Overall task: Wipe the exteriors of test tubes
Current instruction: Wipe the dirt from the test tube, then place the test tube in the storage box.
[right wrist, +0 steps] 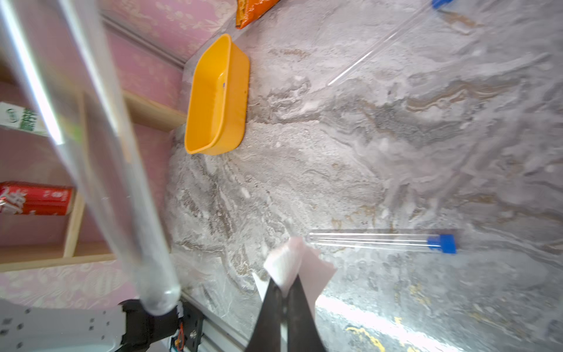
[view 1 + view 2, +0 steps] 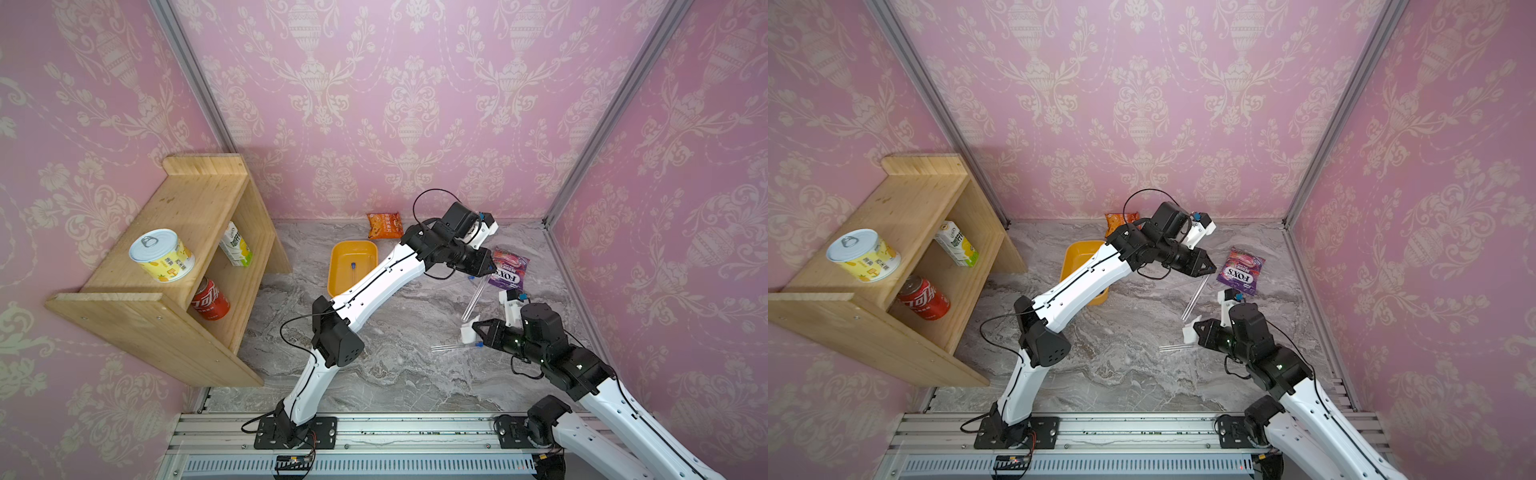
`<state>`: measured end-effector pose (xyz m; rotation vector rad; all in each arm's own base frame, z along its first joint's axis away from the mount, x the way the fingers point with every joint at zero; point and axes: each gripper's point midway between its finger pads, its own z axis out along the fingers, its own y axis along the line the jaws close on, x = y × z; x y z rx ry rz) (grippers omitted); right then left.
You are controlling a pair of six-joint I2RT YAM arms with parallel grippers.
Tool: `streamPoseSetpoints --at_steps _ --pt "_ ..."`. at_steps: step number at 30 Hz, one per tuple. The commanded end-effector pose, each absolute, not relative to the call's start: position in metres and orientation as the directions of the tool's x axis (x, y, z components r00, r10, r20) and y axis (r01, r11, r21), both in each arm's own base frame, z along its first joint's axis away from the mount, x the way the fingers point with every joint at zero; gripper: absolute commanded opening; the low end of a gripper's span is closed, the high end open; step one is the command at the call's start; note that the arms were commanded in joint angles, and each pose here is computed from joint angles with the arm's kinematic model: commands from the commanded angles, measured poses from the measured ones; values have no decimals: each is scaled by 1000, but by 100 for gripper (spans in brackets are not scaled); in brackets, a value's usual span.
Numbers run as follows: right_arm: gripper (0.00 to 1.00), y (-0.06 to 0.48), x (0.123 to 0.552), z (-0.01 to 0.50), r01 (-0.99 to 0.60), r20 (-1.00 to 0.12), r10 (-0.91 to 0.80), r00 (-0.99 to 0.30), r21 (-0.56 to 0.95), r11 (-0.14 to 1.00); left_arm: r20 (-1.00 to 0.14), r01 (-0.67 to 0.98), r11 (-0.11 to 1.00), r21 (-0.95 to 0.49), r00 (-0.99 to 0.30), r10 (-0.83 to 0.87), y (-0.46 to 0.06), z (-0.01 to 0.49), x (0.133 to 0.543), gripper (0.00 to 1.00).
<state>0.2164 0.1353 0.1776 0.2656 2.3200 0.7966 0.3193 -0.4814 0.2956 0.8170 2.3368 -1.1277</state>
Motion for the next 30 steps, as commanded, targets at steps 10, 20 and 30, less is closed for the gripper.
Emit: streamPoseSetpoints --at_steps 10,20,30 --pt "0 92 238 209 25 -651 299 -698 395 918 -527 583 585 -563 -799 289 -432 263 340 18" --pt "0 99 247 200 -2 -612 290 -736 429 903 -508 422 722 -549 -854 112 -312 245 398 18" --pt "0 105 252 193 -20 -590 281 -757 451 893 -480 232 832 -504 -876 -46 -188 222 436 19"
